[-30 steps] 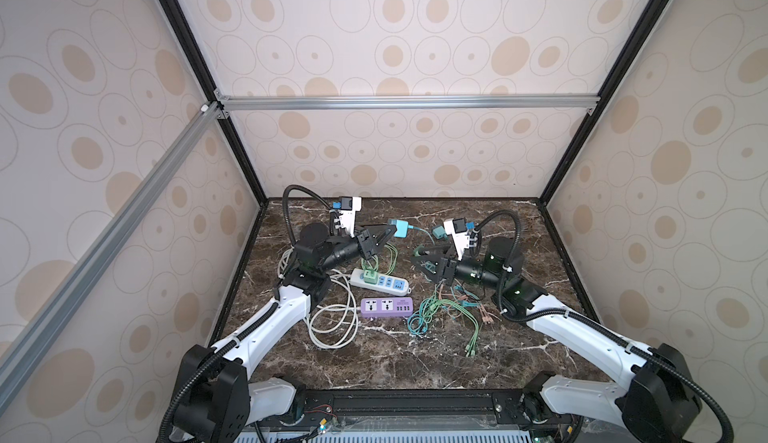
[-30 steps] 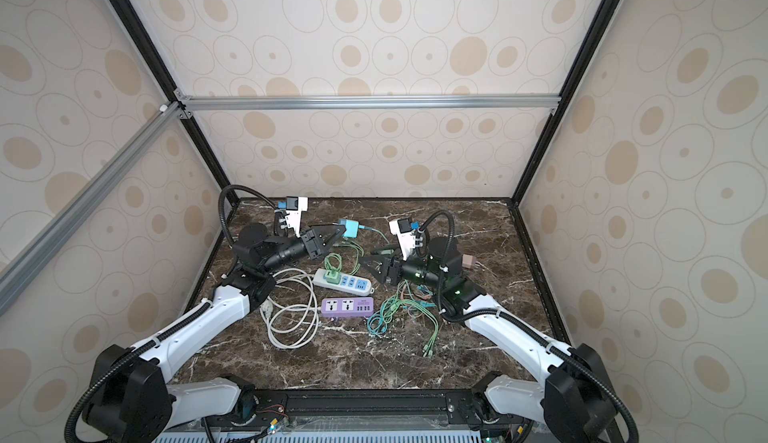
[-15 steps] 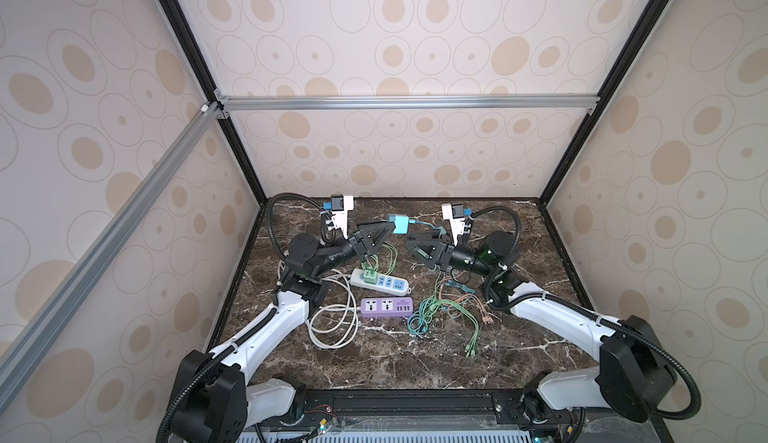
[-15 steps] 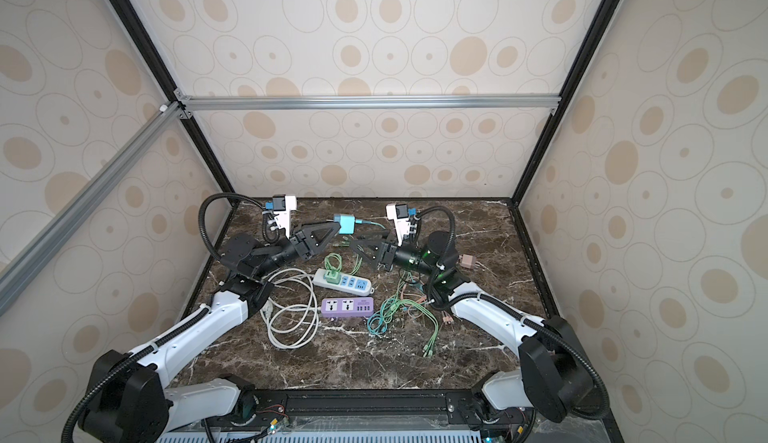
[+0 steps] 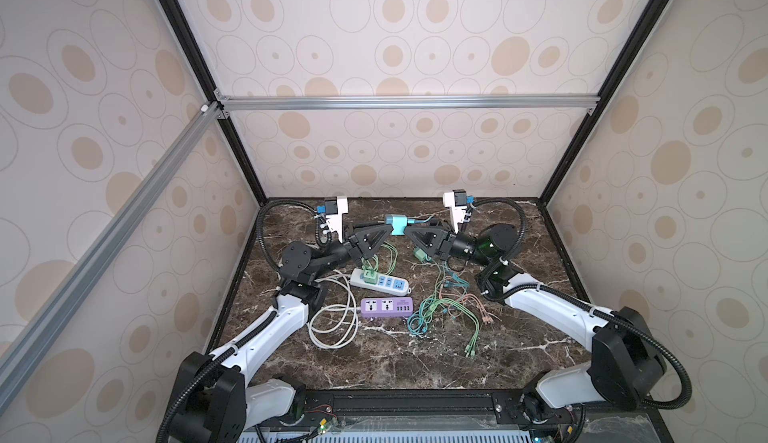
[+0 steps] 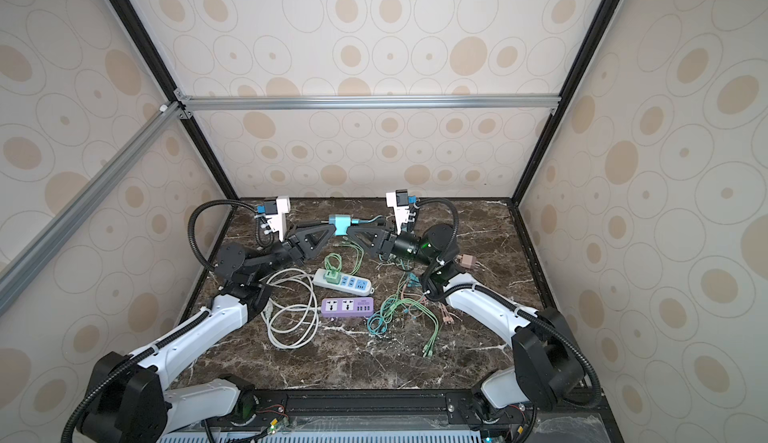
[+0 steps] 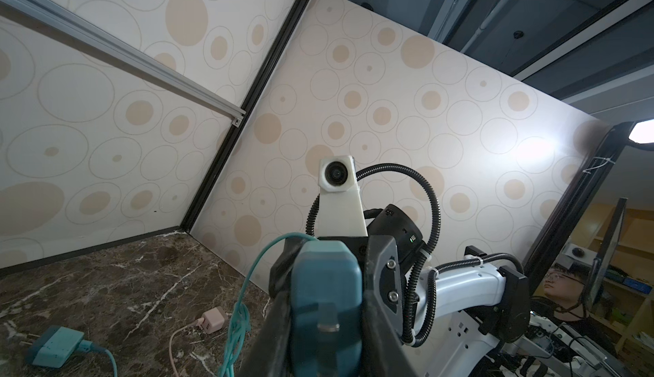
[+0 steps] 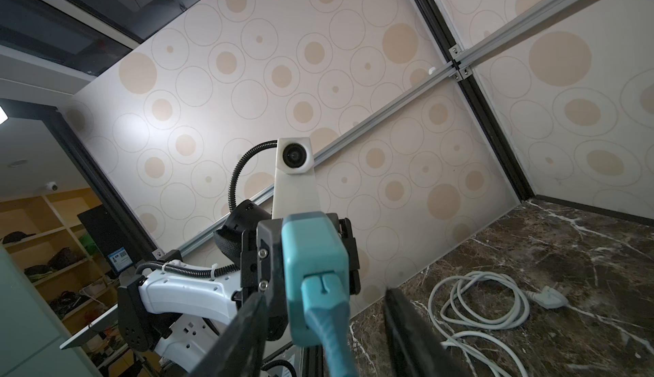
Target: Insert the plug
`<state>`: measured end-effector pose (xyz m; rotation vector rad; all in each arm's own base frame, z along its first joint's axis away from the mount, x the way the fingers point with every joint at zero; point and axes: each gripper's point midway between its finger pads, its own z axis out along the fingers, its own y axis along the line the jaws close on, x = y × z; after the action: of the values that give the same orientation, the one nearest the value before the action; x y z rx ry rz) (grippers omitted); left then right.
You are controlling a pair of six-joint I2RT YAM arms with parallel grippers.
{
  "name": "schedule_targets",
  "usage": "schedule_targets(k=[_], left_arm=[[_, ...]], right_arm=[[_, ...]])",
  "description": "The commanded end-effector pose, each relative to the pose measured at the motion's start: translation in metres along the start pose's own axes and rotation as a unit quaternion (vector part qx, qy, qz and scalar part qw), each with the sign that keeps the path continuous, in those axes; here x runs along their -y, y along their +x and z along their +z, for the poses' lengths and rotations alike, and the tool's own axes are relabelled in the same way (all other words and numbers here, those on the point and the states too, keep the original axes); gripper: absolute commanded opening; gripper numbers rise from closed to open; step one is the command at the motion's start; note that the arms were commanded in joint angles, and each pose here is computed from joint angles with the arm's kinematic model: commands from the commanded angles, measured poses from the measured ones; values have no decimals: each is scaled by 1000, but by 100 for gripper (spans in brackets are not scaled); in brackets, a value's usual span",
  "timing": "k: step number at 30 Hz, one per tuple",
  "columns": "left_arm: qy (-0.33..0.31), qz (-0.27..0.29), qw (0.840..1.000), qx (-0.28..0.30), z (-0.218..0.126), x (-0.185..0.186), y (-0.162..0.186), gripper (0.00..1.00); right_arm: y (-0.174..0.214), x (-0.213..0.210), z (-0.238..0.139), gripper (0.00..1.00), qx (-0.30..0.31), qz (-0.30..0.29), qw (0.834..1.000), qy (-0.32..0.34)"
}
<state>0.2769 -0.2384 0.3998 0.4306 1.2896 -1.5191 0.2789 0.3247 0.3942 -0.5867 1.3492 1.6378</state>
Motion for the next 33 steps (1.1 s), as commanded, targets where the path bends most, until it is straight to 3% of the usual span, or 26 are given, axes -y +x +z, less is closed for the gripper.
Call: schedule_targets(k=[1, 10, 30, 33], left_arm=[[46, 13, 999, 13, 0, 22, -9, 0], [53, 10, 998, 20, -1, 23, -9, 0], [41, 12, 999, 25, -3, 17, -6, 0], [35, 9, 999, 22, -3, 13, -4, 5]], right_arm=[[-12, -15, 7, 53, 13, -20, 999, -29], [-11, -21, 18, 49, 7, -25, 999, -48], [-12, -32, 23, 24, -1, -27, 997, -71], [-10, -31, 22, 19, -3, -27, 997, -69]])
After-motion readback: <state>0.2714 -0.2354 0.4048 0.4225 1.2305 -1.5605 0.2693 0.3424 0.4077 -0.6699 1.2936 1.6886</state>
